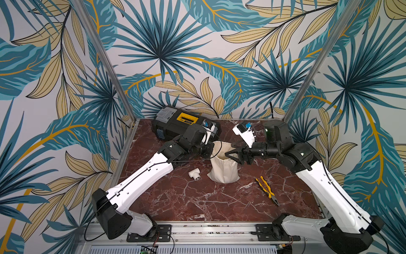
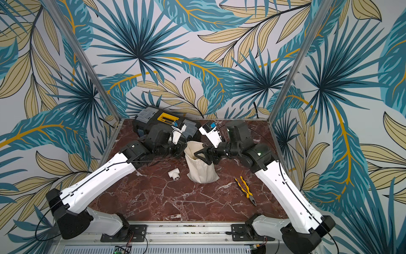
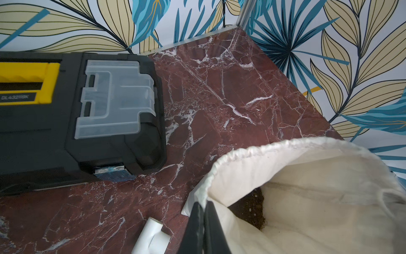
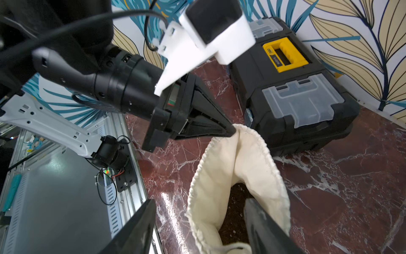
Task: Close the soil bag
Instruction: Adjust the soil bag at the center of the board, then frap the soil bag at the center of the board.
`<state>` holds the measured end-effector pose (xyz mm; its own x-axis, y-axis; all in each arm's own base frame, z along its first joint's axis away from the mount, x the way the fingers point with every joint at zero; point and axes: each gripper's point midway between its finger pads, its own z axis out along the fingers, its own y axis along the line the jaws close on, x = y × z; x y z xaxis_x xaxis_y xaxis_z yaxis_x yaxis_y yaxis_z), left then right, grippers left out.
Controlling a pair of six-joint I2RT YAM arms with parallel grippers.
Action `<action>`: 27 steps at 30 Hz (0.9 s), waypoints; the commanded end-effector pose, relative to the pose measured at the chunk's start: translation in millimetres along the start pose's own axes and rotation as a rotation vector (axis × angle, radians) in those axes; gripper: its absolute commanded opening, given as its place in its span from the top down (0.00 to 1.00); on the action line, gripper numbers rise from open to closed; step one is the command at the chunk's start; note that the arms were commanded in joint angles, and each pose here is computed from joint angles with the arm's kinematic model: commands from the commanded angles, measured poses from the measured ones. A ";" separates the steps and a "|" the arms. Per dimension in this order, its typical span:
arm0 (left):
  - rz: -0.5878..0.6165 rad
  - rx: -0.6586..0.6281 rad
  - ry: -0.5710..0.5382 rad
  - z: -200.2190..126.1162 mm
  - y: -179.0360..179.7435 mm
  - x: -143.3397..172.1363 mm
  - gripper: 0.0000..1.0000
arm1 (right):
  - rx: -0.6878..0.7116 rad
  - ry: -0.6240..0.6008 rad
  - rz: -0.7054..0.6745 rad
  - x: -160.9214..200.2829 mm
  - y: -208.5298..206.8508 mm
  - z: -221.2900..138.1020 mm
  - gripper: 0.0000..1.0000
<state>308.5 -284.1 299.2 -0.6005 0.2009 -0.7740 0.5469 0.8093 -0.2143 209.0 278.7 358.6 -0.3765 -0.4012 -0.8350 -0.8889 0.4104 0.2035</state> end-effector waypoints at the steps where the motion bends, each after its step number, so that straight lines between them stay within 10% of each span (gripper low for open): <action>1: 0.004 0.019 -0.031 -6.2 -2.9 -9.0 1.00 | 0.008 0.092 -0.006 18.4 -1.5 -0.6 0.32; 21: 0.014 0.022 -0.034 -9.0 -4.8 -14.2 1.00 | 0.004 0.244 0.008 55.2 1.6 20.6 0.42; 27: 0.020 0.020 -0.033 -9.1 -4.7 -14.8 1.00 | 0.030 0.248 0.006 58.1 0.8 16.8 0.66</action>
<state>307.1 -285.3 299.5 -0.5993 0.2084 -0.7729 0.5565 0.8025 -0.2152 194.5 277.4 312.2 -0.4204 -0.5629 -0.7116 -0.8884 0.4146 0.1970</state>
